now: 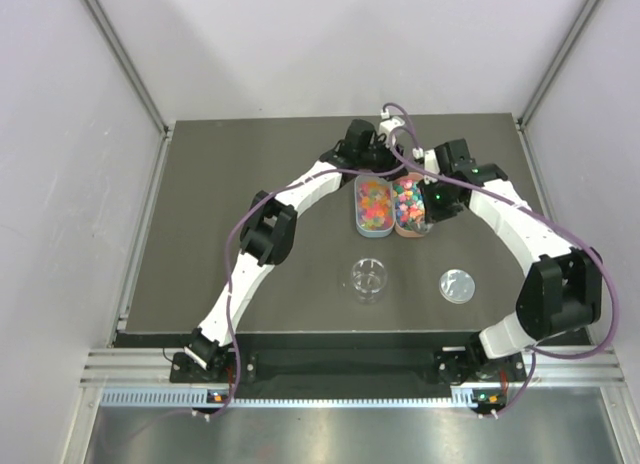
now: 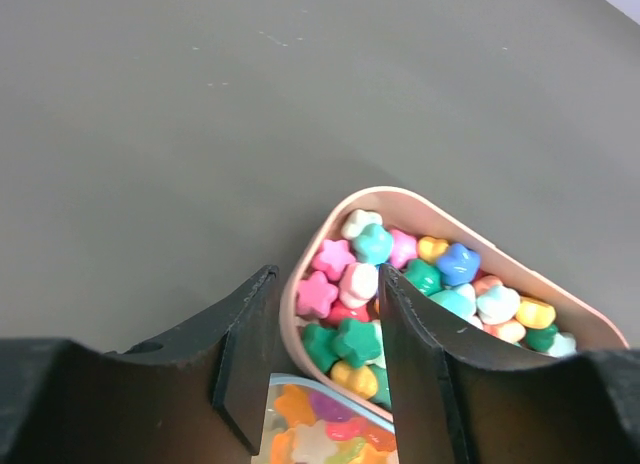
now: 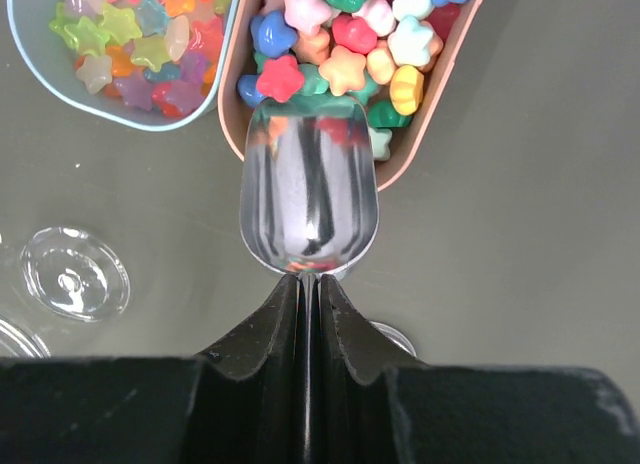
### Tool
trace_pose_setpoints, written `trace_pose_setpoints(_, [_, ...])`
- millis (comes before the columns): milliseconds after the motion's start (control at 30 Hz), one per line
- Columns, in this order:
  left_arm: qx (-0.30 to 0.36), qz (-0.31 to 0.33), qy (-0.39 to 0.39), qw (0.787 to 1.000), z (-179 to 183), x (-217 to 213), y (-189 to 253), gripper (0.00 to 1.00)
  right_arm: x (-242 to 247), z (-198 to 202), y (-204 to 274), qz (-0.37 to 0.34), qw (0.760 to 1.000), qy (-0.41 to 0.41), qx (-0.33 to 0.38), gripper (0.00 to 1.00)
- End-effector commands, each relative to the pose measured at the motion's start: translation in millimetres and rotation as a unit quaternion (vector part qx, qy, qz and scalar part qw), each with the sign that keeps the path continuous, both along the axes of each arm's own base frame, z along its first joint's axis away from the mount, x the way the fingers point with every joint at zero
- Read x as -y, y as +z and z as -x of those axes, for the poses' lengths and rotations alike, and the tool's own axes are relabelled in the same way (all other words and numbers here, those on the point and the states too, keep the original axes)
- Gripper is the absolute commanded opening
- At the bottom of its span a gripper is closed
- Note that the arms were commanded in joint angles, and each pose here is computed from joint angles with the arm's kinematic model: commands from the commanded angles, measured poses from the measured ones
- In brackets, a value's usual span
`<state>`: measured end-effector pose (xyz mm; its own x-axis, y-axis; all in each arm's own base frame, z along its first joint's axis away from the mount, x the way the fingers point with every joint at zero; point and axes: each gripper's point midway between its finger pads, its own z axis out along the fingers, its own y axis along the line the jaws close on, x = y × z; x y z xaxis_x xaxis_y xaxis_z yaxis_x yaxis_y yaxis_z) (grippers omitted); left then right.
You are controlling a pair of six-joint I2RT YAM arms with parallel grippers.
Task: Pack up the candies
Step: Scoop the fake candies from the storage box.
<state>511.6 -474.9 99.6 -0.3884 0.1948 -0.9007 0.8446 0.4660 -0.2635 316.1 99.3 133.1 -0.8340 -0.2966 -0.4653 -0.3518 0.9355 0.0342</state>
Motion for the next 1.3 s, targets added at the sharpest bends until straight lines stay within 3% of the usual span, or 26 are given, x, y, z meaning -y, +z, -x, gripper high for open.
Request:
trace_pose_setpoints(0, [0.008,0.008,-0.023,1.0,9,7,10,0.49,-15,-8,2,-0.017,1.0,-0.002,0.003,0.0])
trace_pose_setpoints(400, [-0.003,-0.013,-0.043,0.999,21,7,-11,0.45,-39,-21,-3,-0.034,0.999,-0.006,0.001,0.0])
trace_pose_setpoints(1067, [-0.026,-0.007,-0.083,0.996,40,11,-14,0.37,-18,5,-42,-0.028,0.995,-0.082,-0.04,0.0])
trace_pose_setpoints(1267, [-0.032,0.001,-0.091,0.995,44,13,-10,0.36,-19,-3,-41,-0.037,0.994,-0.097,-0.036,0.0])
